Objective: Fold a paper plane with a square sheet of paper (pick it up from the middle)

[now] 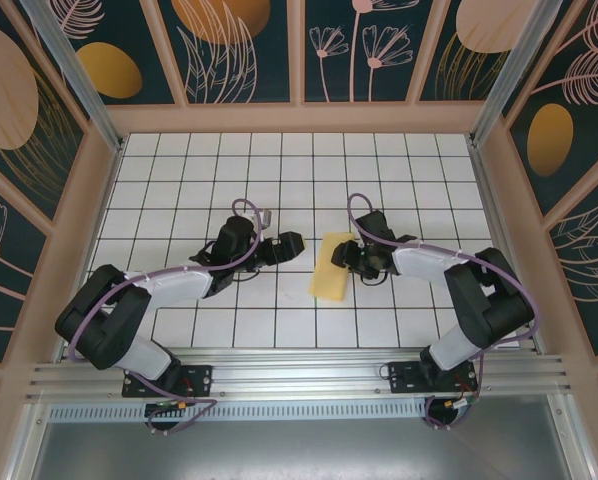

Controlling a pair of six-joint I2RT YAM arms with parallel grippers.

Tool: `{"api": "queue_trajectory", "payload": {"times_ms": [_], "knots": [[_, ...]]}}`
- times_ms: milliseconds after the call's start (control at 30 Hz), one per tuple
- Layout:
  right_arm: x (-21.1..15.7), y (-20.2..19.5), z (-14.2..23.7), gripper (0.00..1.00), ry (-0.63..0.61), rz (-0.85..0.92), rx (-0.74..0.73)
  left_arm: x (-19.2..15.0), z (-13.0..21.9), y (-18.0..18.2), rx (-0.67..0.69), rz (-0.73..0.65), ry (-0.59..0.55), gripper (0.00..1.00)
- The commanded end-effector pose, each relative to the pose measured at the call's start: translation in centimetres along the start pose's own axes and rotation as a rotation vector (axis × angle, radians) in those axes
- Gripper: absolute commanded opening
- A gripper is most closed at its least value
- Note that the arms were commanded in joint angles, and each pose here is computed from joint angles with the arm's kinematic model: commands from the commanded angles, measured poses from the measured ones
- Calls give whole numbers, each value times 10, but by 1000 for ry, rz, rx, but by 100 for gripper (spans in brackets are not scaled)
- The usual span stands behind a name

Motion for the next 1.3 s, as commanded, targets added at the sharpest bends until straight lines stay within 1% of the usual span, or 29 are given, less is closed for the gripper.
{"api": "queue_trajectory", "payload": {"times_ms": [0, 67, 167, 433, 667, 867, 1033, 1200, 1267], "knots": [[4, -4, -9, 60, -19, -43, -15, 6, -4, -9, -31, -4, -14, 97], [4, -4, -10, 60, -16, -48, -11, 6, -3, -9, -32, -5, -17, 97], [3, -7, -14, 63, -12, -63, -25, 6, -4, -8, -27, -6, -16, 97], [0, -14, -19, 63, -3, -66, -69, 6, -5, -8, -25, -12, -11, 97], [-5, -24, -25, 62, 19, -50, -144, 5, -7, -7, -23, -10, -1, 96], [-9, -28, -32, 63, 29, -63, -161, 5, -11, -6, -22, -6, 12, 93], [-10, -31, -34, 64, 37, -58, -193, 5, -11, -5, -18, -6, 10, 93], [-13, -35, -38, 62, 45, -70, -211, 5, -13, -4, -15, -7, 15, 92], [-13, -37, -38, 62, 41, -73, -229, 5, -15, -4, -18, -11, 20, 88]]}}
Point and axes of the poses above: each hand's point on the last joint's axis, 136 mm out from that joint toward the fingers, its own z axis back along the fingers, its own y axis along the line the jaws close on, x = y × z, the point moved 8 cm from there along z, back along the fingers, and after that the axes turned 3 degrees about z, right-handed, at the moved point
